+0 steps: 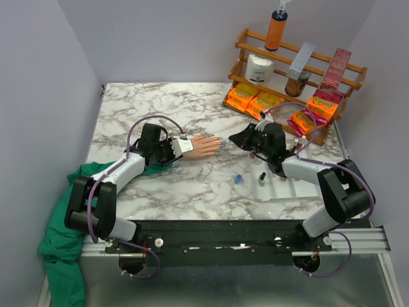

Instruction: Paint the nails

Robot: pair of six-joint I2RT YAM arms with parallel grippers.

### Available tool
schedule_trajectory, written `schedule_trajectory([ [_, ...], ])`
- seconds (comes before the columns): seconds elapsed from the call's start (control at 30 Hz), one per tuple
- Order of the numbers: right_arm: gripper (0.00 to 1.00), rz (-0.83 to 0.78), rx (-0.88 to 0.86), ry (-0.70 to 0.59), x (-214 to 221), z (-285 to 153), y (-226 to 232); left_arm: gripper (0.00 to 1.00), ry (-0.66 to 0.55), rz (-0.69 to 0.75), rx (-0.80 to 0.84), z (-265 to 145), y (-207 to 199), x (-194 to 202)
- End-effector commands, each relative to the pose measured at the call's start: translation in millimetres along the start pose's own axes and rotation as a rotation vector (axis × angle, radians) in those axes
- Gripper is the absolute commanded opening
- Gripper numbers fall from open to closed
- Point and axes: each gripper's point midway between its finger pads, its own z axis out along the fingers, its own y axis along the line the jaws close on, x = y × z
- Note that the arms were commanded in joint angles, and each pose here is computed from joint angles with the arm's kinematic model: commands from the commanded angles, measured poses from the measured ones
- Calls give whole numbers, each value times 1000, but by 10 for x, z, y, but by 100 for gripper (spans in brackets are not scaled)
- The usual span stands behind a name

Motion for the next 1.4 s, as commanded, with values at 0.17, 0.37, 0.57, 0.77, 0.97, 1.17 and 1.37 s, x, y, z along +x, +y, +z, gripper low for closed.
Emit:
schedule_trajectory([
  [0.17, 1, 6, 46, -31, -91, -15, -122, 0, -76, -7, 1, -15, 73, -230],
  [0.37, 1, -2, 63, -39, -96, -70, -172, 0, -75, -8, -2, -15, 79, -228],
  [0.57, 1, -6, 87, -41, -97, -144, -268, 0, -73, -8, -4, -18, 85, -227],
  [0.77, 1, -40, 76, -76, -235, -223, -212, 0, -73, -13, -4, -12, 82, -222],
  [0.97, 1, -74, 0, -86, -314, -238, -28, 0, -76, -14, -8, -15, 96, -237],
  [1.17, 1, -89, -88, -53, -204, -135, 169, 0, -72, -16, -5, -11, 88, -224],
  [1.37, 1, -84, -156, -48, -190, -96, 301, 0, -67, -22, 1, 2, 69, -201],
])
